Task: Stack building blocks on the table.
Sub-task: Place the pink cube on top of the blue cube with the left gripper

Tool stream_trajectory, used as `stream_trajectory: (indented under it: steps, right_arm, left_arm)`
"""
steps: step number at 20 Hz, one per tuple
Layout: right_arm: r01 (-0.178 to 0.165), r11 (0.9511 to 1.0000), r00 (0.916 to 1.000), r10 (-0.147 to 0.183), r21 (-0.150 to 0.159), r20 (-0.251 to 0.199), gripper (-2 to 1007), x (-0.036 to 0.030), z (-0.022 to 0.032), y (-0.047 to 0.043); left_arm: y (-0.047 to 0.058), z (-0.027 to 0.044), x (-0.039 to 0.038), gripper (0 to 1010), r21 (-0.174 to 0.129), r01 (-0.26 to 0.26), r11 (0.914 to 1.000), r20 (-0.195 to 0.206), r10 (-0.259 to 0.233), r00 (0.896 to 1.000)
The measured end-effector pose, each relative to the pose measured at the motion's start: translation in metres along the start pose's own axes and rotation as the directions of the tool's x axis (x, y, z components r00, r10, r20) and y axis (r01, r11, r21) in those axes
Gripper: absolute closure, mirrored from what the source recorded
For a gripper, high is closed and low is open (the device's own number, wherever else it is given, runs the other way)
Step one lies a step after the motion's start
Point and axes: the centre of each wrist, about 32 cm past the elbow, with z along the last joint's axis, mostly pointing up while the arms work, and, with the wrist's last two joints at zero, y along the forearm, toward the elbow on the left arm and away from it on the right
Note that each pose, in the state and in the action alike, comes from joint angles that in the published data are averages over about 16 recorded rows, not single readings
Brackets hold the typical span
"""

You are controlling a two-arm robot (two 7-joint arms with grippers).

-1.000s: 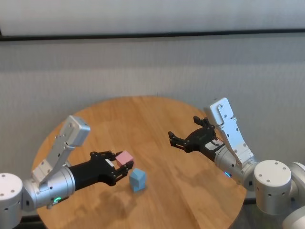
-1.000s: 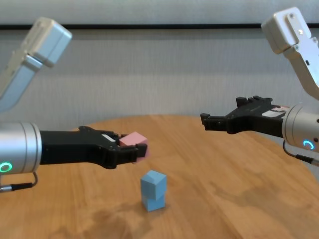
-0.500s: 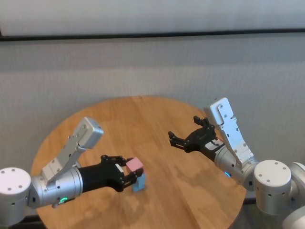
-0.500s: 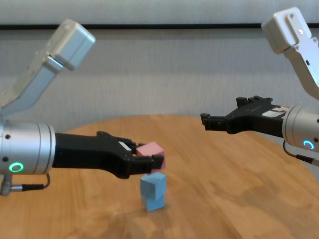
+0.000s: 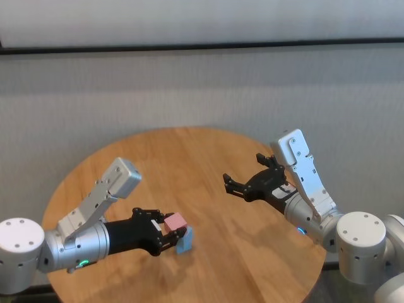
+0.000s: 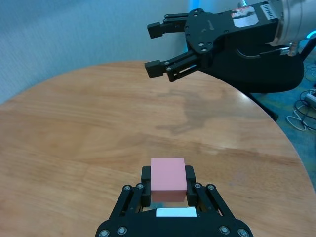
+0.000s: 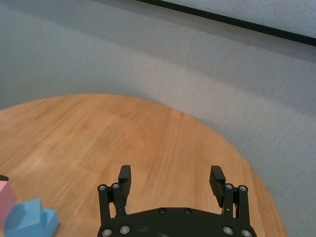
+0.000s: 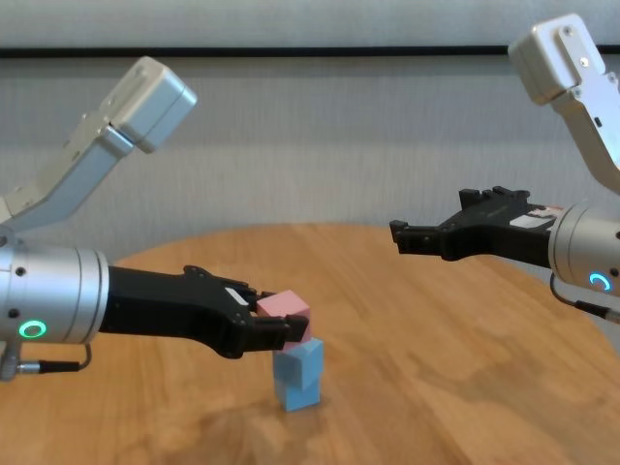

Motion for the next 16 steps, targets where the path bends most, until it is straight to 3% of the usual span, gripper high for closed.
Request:
stream_trajectory:
  steps: [16]
  right_arm:
    - [0.000, 1.0000, 1.0000, 0.000, 0.000, 0.000, 4, 0.0000, 0.0000, 0.0000]
  left_arm:
    - [-0.015, 0.0014, 0.0098, 616, 0.027, 0.008, 0.9996, 0.037, -0.009, 0.999]
